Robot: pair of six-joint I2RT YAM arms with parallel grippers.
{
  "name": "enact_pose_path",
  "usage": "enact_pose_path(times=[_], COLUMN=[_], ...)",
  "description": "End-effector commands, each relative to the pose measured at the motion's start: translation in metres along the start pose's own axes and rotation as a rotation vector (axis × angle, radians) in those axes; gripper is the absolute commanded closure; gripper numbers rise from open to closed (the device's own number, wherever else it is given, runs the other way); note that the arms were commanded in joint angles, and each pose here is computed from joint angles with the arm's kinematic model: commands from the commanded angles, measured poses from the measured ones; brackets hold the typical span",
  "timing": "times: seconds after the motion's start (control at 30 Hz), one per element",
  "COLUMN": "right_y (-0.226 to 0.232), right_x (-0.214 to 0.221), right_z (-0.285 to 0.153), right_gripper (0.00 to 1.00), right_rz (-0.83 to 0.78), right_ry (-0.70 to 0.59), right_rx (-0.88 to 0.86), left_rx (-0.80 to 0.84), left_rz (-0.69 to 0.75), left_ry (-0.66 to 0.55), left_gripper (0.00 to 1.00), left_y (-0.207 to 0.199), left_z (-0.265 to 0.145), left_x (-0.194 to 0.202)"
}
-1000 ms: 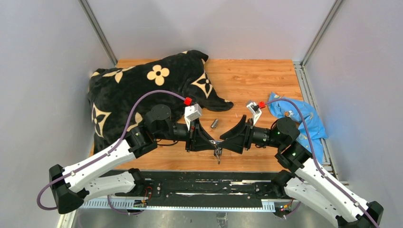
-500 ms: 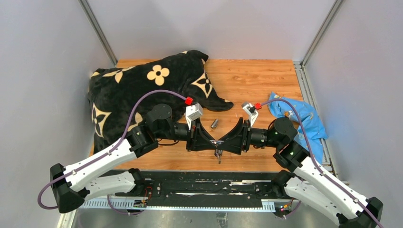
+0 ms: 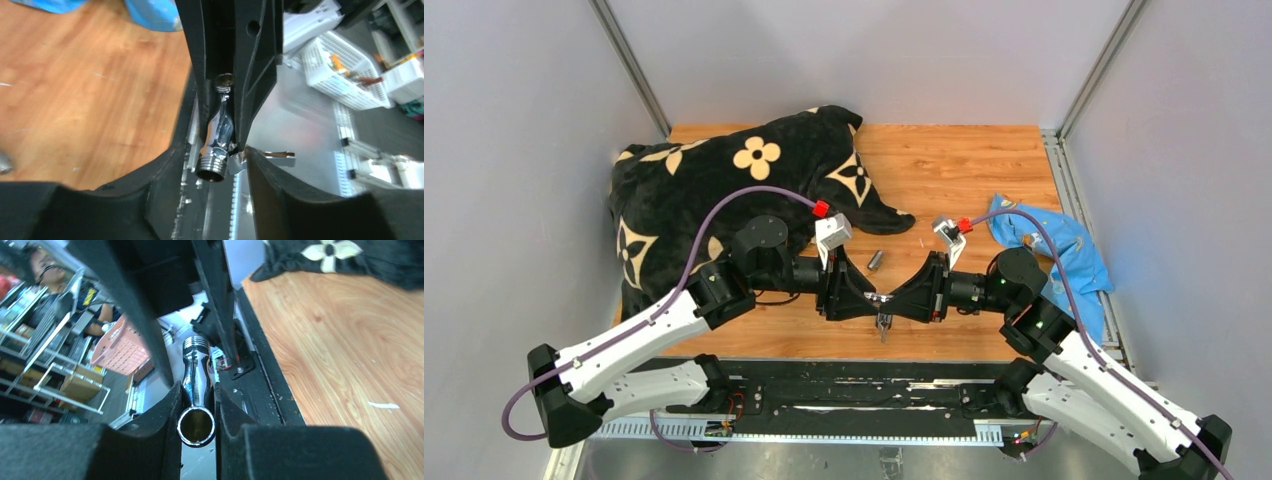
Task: Install the water faucets
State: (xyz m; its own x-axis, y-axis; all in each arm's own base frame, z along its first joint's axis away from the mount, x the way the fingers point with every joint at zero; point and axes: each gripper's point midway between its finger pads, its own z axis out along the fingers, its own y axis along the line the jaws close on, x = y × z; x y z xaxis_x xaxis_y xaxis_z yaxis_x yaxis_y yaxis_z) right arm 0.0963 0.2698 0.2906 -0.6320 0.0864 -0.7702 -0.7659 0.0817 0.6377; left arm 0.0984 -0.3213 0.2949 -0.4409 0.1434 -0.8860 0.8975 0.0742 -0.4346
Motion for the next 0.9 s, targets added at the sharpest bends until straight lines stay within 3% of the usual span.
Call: enact_pose_path(times=[0.0,0.07,0.1,0.27,0.4,0.67,0.87], right_y=[-0.018,-0.026,-0.031,-0.089,-0.123,-0.147,-0.156], right_x=[-0.009,-0.017,-0.023,-0.038,-0.037,-0.019,-0.009], right_z=[-0.004,-0.011,-0.015,-0.059,-0.083,-0.076,-0.068], right_gripper=[0.99,0.99,0.99,0.99,0.99,0.99,1.00], right_rz=[0.033,0.037,0.043,0.264,0.462,0.578,0.644], right_ry=[-0.059,-0.118,-0.154,-0.425,-0.590,-0.525,-0.536], right_rx=[0.144,0.212,0.257,0.644,0.832,0.973,0.949], left_rx=[-0.108,-0.164,-0.206,-0.574,-0.595,-0.469,-0.478], left_rz=[0.074,0.099,0.115,0.120,0.107,0.043,-0.012], left_ry=[-0.065,-0.052,-0.044,-0.138,-0.141,-0.124,-0.066], left_gripper=[0.26,0.05,0.01,0.02,0.02,0.02,0.02], left_y=[0.009,0.014,0.018,0.059,0.058,0.046,0.054], left_z=[-0.009,-0.017,-0.022,-0.066,-0.060,-0.013,0.018], left_x=[-0.030,-0.031,-0.033,-0.057,-0.051,-0.018,-0.013])
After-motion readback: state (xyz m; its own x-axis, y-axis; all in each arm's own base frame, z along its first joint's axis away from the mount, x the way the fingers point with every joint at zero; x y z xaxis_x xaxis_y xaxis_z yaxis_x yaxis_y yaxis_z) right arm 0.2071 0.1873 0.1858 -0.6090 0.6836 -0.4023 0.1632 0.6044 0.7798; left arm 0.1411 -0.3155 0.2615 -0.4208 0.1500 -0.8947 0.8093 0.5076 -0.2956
